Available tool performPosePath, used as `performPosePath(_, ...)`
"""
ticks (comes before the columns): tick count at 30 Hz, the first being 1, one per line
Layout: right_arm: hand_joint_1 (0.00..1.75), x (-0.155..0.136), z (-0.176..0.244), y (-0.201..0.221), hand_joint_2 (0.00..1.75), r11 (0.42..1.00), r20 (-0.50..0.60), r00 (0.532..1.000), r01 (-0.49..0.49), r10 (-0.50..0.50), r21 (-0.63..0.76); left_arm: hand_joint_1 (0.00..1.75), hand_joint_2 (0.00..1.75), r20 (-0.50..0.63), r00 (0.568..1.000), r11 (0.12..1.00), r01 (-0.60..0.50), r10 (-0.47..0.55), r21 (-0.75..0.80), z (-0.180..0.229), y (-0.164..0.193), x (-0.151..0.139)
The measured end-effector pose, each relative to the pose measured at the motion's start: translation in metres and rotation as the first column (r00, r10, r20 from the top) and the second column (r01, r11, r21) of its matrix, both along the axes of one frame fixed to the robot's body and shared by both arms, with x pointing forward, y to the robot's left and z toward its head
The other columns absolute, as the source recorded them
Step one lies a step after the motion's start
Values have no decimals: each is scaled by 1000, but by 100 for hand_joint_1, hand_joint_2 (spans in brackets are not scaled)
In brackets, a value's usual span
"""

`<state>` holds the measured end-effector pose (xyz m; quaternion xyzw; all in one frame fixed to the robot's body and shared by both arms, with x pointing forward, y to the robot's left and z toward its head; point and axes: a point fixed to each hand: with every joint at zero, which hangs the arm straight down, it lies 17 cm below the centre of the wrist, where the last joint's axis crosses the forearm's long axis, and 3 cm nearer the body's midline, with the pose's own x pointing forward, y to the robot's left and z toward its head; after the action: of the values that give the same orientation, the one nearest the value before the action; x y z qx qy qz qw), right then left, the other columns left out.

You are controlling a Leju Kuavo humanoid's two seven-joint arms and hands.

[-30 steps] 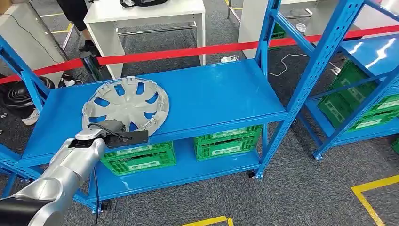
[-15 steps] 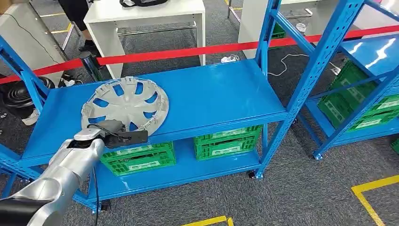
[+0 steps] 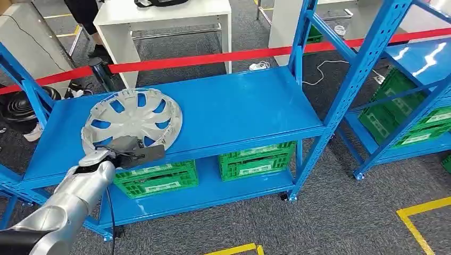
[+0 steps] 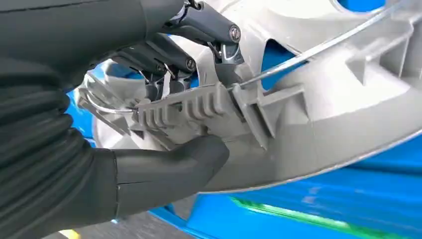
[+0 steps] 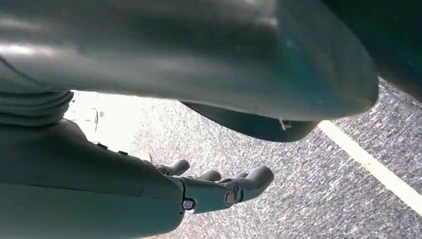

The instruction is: Take the parts from the cabinet and place them on the table.

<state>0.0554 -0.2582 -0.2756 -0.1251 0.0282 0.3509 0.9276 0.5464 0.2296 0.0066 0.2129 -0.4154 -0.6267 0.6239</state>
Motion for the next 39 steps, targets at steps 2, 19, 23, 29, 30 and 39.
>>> performPosePath(2,0,0,0,0,0,1000,0,1000,0,0,0,175,175,10,1000,1000,-2,3,-14,1,-1,1)
performPosePath(19,0,-8,-1,0,0,999,-5,999,34,-34,-2,175,175,242,966,982,125,-88,-142,46,-33,20)
performPosePath(23,0,-8,-1,-1,0,999,-5,999,46,-46,-3,175,175,289,952,978,147,-100,-147,61,-42,26)
performPosePath(29,0,-9,-1,-1,0,998,-4,998,58,-58,-4,175,175,359,928,983,146,-95,-116,84,-49,37)
performPosePath(30,0,-9,-1,-1,0,998,-5,998,56,-56,-4,175,175,371,923,983,147,-97,-109,86,-50,38)
performPosePath(39,0,-9,-1,-1,0,998,-5,998,57,-57,-4,175,175,413,906,983,149,-92,-107,90,-58,35)
